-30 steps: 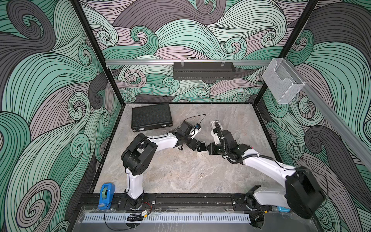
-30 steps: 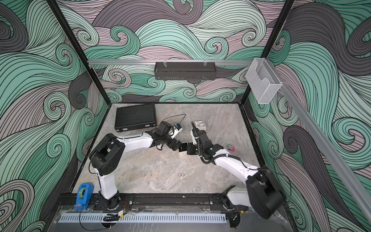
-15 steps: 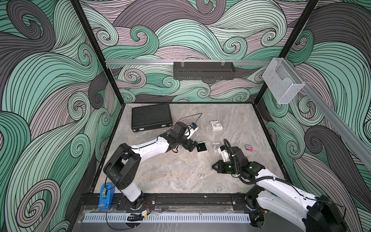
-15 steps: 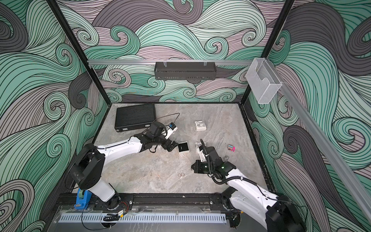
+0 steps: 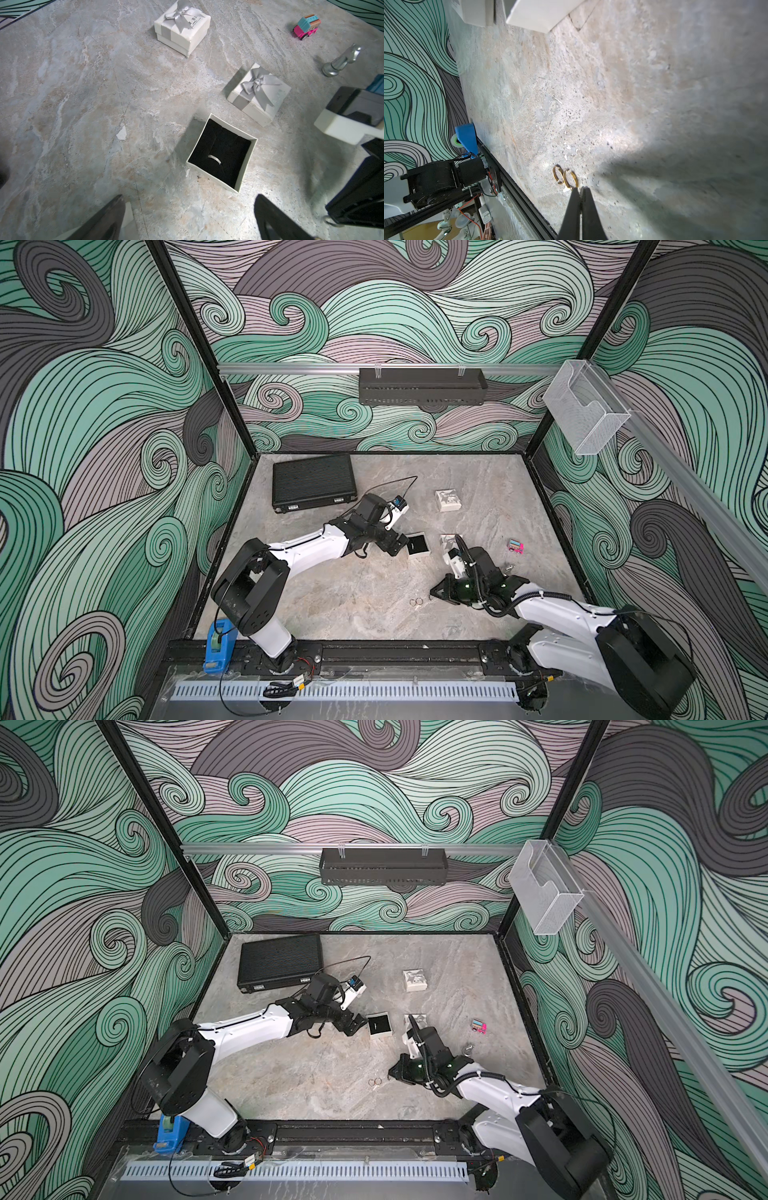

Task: Take the rings out of the lift-off lid box
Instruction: Place the ring at the center of the board, then take out the ring from the jewelry box.

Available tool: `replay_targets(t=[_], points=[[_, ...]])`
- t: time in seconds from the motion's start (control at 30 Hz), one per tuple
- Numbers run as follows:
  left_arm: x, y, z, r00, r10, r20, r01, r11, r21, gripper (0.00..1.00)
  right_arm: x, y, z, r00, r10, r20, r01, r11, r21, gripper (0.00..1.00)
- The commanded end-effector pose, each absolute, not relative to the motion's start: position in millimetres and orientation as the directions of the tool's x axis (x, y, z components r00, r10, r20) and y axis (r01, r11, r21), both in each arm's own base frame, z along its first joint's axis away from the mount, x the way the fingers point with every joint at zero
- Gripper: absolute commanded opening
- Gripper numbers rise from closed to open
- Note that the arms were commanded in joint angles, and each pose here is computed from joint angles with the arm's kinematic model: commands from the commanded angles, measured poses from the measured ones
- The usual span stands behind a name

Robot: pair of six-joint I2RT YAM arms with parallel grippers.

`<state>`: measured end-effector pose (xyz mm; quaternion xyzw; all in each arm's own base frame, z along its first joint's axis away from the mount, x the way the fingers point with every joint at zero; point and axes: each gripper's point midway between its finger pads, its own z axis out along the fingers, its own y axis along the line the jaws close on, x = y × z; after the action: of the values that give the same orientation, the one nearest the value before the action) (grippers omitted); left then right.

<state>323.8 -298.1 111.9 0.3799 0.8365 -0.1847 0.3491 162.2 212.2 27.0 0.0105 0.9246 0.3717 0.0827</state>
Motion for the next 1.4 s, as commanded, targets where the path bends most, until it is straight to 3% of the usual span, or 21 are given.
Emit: replay_targets(t=[0.0, 0.47, 0.83, 0.93, 1.0, 1.07, 1.1, 1.37], points=[[321, -301, 118, -0.462, 0.495, -0.736, 0.773, 0.632, -0.060, 0.98, 166, 222, 28, -0.986, 0.087, -0.142, -0.041, 0.700, 0.713, 0.00], [321, -301, 115, -0.464, 0.497, -0.733, 0.773, 0.631, -0.061, 0.97, 157, 214, 13, -0.988, 0.059, -0.140, -0.047, 0.759, 0.649, 0.07], [321, -297, 114, -0.462, 0.507, -0.727, 0.770, 0.637, -0.046, 0.97, 154, 199, 23, -0.983, 0.020, -0.184, -0.092, 0.811, 0.578, 0.27], [321, -293, 114, -0.463, 0.519, -0.719, 0.763, 0.646, -0.025, 0.97, 160, 194, 40, -0.971, -0.010, -0.237, -0.140, 0.831, 0.538, 0.43], [322, -286, 114, -0.466, 0.530, -0.709, 0.752, 0.659, -0.002, 0.97, 169, 193, 57, -0.954, -0.043, -0.296, -0.195, 0.841, 0.505, 0.62], [323, -280, 114, -0.468, 0.532, -0.705, 0.736, 0.676, 0.022, 0.97, 178, 190, 71, -0.937, -0.087, -0.338, -0.244, 0.856, 0.457, 0.92], [323, -278, 114, -0.467, 0.531, -0.707, 0.731, 0.682, 0.029, 0.98, 184, 191, 79, -0.929, -0.103, -0.356, -0.264, 0.858, 0.441, 0.99], [324, -273, 116, -0.464, 0.510, -0.724, 0.714, 0.700, 0.035, 0.98, 249, 218, 129, -0.859, -0.172, -0.482, -0.381, 0.844, 0.377, 1.00]])
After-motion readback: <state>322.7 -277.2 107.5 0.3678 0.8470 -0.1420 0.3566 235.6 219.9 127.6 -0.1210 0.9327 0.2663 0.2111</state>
